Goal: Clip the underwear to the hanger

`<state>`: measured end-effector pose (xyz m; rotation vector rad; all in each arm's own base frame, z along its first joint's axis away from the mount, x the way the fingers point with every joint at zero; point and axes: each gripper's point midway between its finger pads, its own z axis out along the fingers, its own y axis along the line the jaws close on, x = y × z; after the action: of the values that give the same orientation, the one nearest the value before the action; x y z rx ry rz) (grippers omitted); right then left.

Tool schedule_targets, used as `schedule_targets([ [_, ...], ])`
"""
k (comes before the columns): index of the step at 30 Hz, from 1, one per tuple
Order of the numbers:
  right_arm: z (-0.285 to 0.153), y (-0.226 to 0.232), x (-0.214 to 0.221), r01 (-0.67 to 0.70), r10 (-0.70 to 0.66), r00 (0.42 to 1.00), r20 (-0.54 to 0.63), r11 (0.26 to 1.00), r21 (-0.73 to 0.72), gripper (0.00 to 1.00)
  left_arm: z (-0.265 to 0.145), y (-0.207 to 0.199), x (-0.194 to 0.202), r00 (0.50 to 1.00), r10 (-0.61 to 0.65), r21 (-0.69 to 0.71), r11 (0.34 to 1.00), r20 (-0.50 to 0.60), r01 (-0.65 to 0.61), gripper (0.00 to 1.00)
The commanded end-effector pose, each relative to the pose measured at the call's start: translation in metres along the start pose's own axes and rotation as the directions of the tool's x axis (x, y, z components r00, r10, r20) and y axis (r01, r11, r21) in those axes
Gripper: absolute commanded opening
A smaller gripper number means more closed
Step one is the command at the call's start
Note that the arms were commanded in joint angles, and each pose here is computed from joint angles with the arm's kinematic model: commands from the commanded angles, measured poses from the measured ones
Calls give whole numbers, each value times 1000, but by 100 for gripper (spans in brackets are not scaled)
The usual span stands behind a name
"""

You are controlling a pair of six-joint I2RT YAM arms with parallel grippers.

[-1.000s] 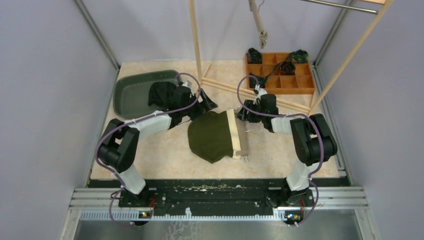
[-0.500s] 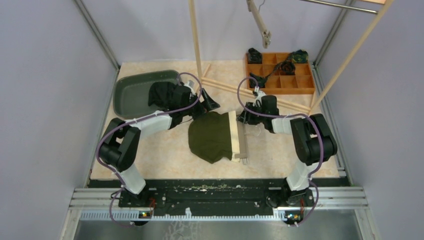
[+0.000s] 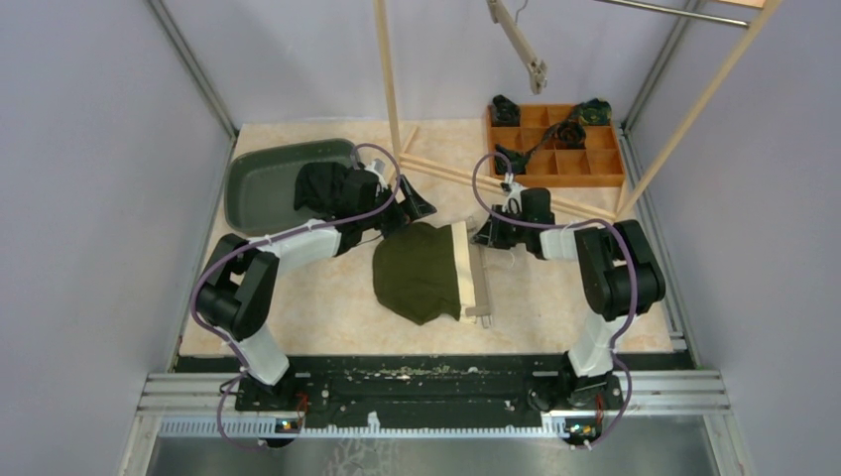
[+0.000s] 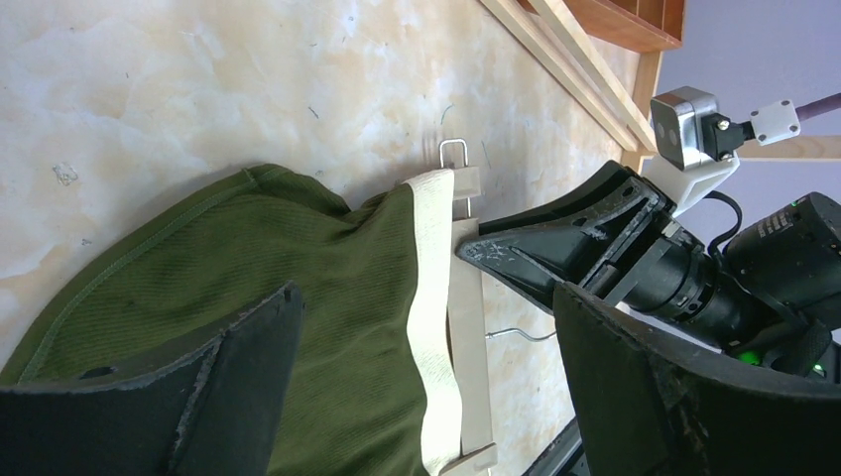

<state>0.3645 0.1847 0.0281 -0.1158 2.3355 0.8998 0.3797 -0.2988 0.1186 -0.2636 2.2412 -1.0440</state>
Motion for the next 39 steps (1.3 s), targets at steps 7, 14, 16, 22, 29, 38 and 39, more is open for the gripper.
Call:
schedule_targets([
  [7,-9,20,-26,-2,14,994,108,995,-104,1,-1,-24,-10,999,27,115,993,23,-29,100],
  [14,-38,40,-60,14,31,957,289,988,-153,0,-11,-52,-2,997,-84,334,939,3,78,99],
  [16,-45,42,-68,6,48,939,340,988,-156,0,-11,-56,-2,995,-95,356,930,-5,90,99],
  [22,-63,50,-81,6,72,898,433,984,-176,0,-6,-60,-2,991,-131,382,915,-26,131,99],
  [29,-68,59,-81,34,61,897,438,978,-207,0,4,-62,3,982,-178,435,880,-64,188,99],
  [38,-69,70,-74,81,35,910,413,962,-260,0,12,-80,-1,983,-171,580,795,-64,176,82],
  [39,-69,71,-73,85,33,911,411,960,-266,0,15,-80,-1,984,-164,584,794,-63,170,81],
])
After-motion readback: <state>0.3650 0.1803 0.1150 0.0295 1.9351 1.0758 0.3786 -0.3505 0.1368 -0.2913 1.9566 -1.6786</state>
